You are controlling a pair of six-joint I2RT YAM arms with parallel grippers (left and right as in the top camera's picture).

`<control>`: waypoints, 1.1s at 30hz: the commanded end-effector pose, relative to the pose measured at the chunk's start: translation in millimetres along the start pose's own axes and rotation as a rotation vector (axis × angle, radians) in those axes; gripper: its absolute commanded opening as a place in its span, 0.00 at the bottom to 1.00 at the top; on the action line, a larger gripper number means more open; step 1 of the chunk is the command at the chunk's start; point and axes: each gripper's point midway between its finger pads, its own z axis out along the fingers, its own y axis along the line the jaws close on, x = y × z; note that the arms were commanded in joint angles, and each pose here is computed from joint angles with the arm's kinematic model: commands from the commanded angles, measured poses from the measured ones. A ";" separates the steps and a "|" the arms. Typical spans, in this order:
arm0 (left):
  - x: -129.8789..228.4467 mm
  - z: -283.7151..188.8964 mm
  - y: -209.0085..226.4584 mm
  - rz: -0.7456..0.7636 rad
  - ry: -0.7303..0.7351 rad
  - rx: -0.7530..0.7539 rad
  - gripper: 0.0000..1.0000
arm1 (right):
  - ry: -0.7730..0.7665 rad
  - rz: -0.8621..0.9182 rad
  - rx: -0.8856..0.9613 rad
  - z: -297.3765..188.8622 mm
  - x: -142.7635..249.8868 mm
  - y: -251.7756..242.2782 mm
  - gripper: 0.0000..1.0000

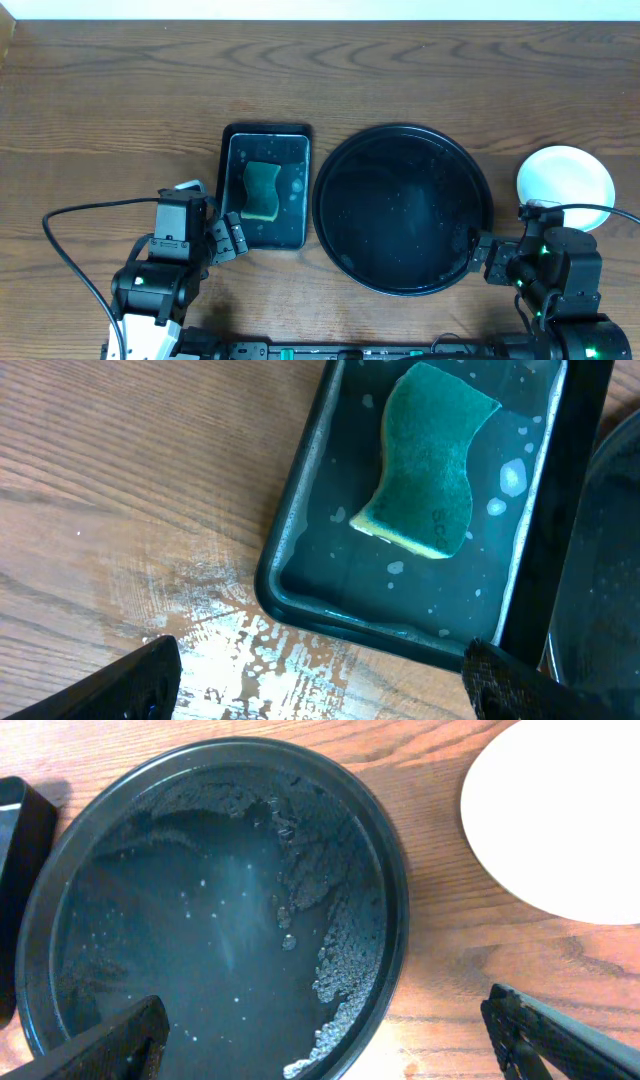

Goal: Clean dirty plates on tray and stack at the side

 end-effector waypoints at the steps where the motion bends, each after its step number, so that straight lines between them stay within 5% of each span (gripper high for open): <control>1: 1.6 1.7 1.7 0.003 0.005 -0.006 0.90 | 0.027 0.009 -0.001 1.2 7.4 0.0 0.99; 7: 1.6 1.7 1.7 0.003 0.005 -0.006 0.91 | -0.046 0.006 0.027 -6.7 -1.5 -5.8 0.99; 20: 1.5 1.7 1.6 0.003 0.004 -0.006 0.91 | -0.461 0.022 0.026 -43.8 -38.6 -12.6 0.99; 33: 1.6 1.7 1.7 0.003 0.005 -0.006 0.91 | -0.741 0.029 -0.054 -18.3 -55.6 -6.6 0.99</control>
